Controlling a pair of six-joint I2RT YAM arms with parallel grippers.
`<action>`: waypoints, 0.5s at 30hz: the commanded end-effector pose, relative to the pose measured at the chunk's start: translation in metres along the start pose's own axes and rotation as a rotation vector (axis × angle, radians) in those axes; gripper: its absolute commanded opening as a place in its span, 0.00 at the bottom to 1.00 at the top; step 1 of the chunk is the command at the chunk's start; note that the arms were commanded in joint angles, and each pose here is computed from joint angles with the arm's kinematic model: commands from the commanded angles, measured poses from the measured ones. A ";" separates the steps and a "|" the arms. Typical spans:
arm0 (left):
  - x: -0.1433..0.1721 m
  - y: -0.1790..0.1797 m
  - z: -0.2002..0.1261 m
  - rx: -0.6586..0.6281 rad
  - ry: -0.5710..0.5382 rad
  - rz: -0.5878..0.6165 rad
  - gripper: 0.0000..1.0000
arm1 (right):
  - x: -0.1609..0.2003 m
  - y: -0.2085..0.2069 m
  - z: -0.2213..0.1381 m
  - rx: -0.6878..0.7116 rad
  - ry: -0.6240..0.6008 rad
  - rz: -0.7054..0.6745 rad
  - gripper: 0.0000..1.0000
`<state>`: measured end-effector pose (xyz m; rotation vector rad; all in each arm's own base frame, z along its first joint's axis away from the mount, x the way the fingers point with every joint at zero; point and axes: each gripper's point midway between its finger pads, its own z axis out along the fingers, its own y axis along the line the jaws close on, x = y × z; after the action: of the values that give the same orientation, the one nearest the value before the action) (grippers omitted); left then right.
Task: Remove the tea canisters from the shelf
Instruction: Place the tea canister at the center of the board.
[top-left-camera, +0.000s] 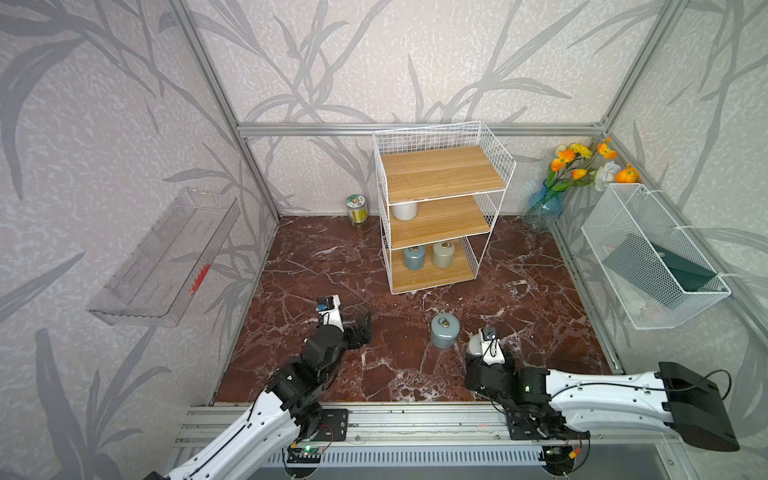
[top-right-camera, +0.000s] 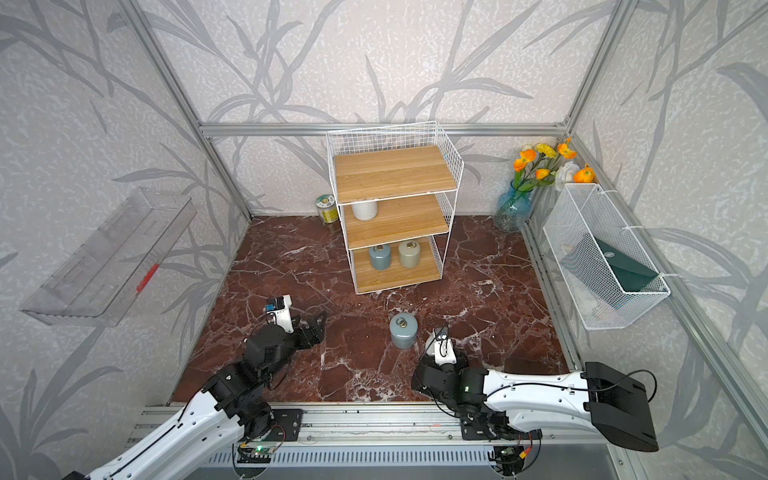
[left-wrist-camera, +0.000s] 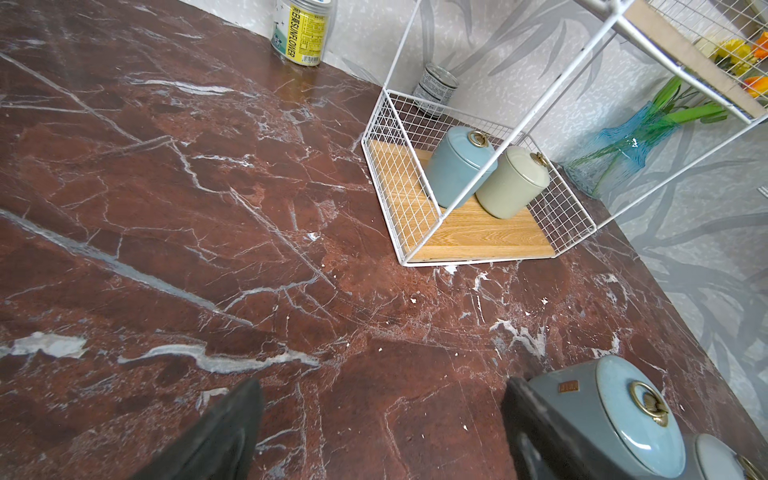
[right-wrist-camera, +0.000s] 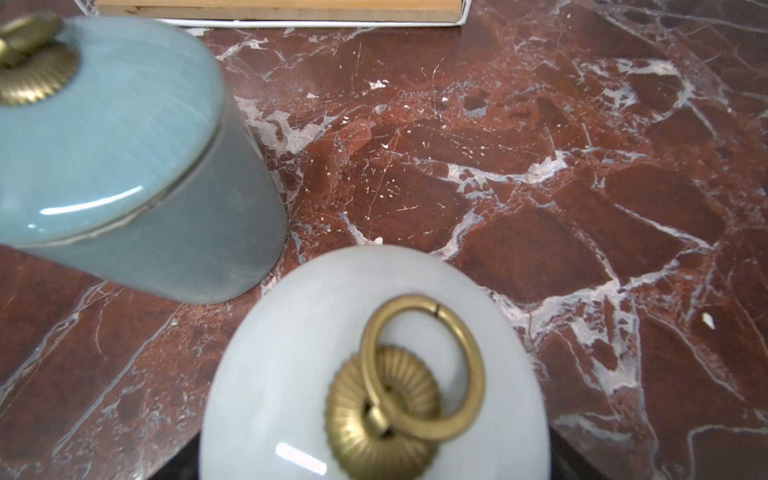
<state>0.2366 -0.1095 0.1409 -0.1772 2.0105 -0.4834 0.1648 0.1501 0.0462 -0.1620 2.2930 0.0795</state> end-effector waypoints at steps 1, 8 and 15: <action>0.005 0.006 0.001 -0.017 0.001 -0.002 0.91 | 0.002 0.000 0.002 0.004 -0.004 -0.029 0.85; 0.006 0.007 0.001 -0.022 0.002 0.001 0.91 | -0.004 0.002 0.012 0.065 -0.064 -0.025 0.75; 0.006 0.009 0.000 -0.027 -0.004 0.001 0.91 | -0.020 0.029 0.019 0.052 -0.102 -0.113 0.75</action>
<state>0.2359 -0.1075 0.1399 -0.1897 2.0042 -0.4839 0.1836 0.1690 0.0450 -0.1887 2.1987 -0.0192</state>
